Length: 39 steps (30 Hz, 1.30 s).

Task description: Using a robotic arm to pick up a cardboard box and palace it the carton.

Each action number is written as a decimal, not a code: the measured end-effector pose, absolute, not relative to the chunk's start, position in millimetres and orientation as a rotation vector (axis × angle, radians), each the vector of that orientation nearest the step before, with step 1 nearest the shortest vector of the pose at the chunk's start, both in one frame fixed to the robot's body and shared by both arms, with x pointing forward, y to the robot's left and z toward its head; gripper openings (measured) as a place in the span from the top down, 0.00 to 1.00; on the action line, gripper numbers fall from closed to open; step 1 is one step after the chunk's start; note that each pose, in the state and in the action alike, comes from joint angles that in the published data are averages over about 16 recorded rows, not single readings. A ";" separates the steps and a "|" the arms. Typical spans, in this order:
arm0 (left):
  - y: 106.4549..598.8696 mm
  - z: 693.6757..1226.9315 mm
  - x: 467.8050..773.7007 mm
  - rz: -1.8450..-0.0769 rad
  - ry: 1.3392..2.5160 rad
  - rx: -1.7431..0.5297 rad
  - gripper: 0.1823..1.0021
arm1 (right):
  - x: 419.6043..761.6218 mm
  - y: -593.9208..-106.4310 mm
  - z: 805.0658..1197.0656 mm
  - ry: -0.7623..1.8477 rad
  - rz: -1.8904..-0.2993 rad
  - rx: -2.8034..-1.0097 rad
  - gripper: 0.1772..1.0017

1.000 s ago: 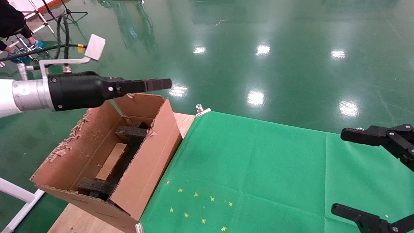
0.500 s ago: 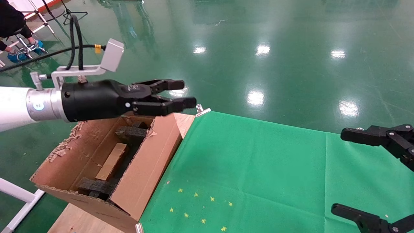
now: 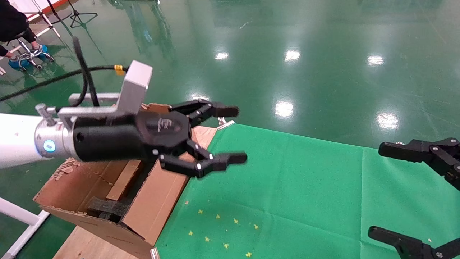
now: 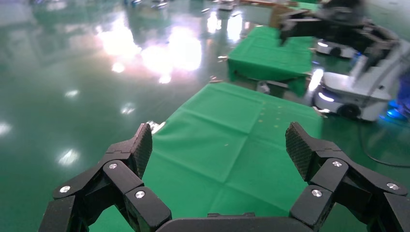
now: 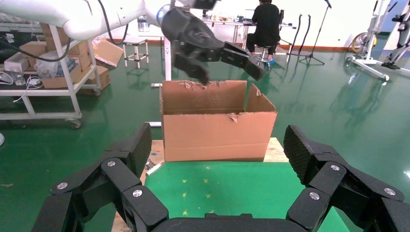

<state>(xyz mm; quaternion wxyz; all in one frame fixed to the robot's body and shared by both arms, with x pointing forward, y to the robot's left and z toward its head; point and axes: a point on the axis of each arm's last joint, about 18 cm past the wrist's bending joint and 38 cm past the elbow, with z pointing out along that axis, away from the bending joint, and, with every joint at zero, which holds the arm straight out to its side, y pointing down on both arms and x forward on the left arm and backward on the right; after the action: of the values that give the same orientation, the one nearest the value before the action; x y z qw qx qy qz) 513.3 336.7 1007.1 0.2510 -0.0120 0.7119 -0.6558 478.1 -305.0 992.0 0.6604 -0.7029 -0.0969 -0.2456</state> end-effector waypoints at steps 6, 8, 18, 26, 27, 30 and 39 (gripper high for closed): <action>316.4 999.2 494.0 -1.790 1.936 0.135 0.00 | 478.1 -305.0 992.0 -0.219 -0.556 -1.590 0.00; 310.5 996.7 487.5 -1.793 1.934 0.185 0.00 | 478.1 -305.0 992.0 -0.219 -0.556 -1.590 0.00; 295.7 990.2 469.7 -1.806 1.922 0.312 0.00 | 478.1 -305.1 992.1 -0.219 -0.556 -1.590 0.00; 296.6 990.7 470.7 -1.806 1.922 0.305 0.00 | 478.1 -305.1 992.1 -0.219 -0.556 -1.590 0.00; 296.9 990.9 471.1 -1.806 1.922 0.303 0.00 | 478.1 -305.1 992.1 -0.219 -0.556 -1.590 0.00; 297.6 991.1 472.1 -1.804 1.923 0.296 0.00 | 478.1 -305.1 992.1 -0.219 -0.556 -1.590 0.00; 299.1 991.7 474.0 -1.801 1.924 0.285 0.00 | 478.1 -305.1 992.1 -0.219 -0.556 -1.590 0.00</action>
<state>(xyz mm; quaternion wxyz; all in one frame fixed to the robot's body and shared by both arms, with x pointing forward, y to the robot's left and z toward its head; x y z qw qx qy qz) 474.0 299.1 991.7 0.2429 0.1042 0.7040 -0.6592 478.1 -305.1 992.1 0.6605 -0.7028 -0.0966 -0.2457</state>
